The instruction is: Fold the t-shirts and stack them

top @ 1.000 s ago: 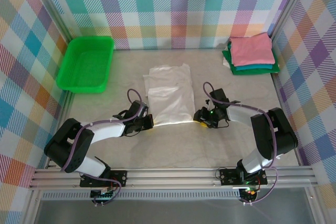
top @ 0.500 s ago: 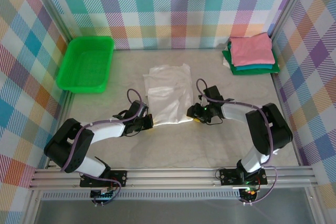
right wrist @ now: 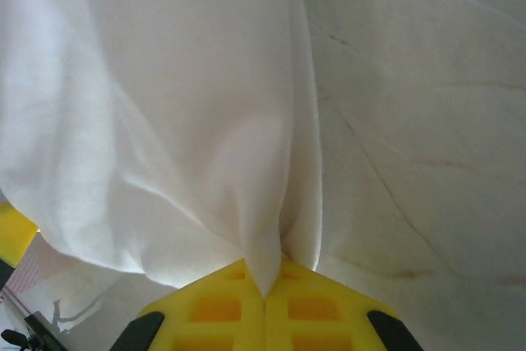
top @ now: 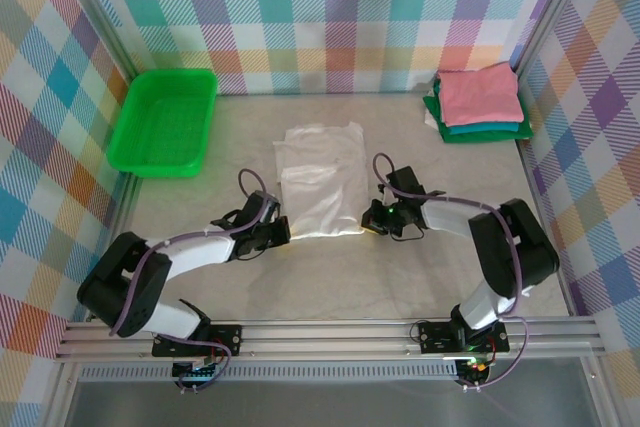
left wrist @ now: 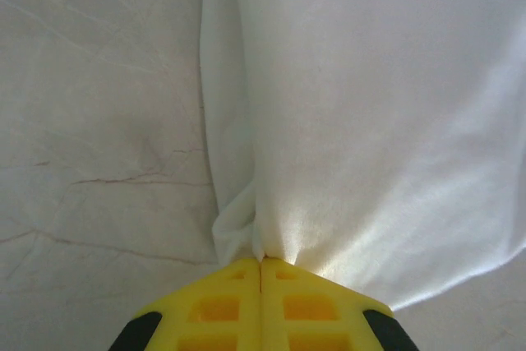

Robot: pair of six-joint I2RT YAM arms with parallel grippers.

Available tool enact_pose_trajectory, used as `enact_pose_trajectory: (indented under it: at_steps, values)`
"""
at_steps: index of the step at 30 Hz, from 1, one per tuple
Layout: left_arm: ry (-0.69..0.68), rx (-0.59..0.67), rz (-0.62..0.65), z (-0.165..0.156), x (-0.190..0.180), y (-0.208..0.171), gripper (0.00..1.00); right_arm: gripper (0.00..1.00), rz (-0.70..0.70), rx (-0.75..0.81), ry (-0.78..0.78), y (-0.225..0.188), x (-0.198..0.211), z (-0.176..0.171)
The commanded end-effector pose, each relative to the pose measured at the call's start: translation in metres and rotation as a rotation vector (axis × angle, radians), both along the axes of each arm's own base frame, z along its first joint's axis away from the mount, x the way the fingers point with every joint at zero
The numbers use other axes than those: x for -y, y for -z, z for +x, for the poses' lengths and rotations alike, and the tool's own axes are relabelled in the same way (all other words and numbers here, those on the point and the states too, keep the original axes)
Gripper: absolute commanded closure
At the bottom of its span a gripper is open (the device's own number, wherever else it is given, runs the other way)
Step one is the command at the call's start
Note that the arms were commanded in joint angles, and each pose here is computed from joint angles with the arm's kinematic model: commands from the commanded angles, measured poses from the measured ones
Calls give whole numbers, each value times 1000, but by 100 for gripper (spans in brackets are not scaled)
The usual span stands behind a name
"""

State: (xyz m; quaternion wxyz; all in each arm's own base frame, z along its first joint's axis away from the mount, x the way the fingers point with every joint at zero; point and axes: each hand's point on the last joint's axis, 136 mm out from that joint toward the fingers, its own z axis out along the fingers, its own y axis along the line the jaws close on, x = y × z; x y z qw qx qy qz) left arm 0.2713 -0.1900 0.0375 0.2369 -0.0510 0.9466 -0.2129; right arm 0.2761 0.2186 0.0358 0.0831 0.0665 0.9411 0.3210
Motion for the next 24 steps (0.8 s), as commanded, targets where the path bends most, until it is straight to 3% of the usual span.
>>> enact_pose_trajectory:
  at_steps: [1,7,12,17,20,24]
  values:
    - [14,-54,0,-24,-8,-2,100,100,7,22,-29,-16,6,-20]
    - [91,-160,27,-87,-16,-4,100,100,61,-13,-76,-26,18,-77]
    - [112,-88,-58,-101,-15,-58,100,100,83,50,-33,-63,29,-89]
    - [108,65,-139,-68,-4,-131,100,100,71,126,3,-116,23,-56]
    - [60,56,-172,-31,-3,-150,100,100,36,161,-1,-134,15,-26]
    - [-57,50,-83,21,-29,-152,100,100,-14,172,-13,-140,4,23]
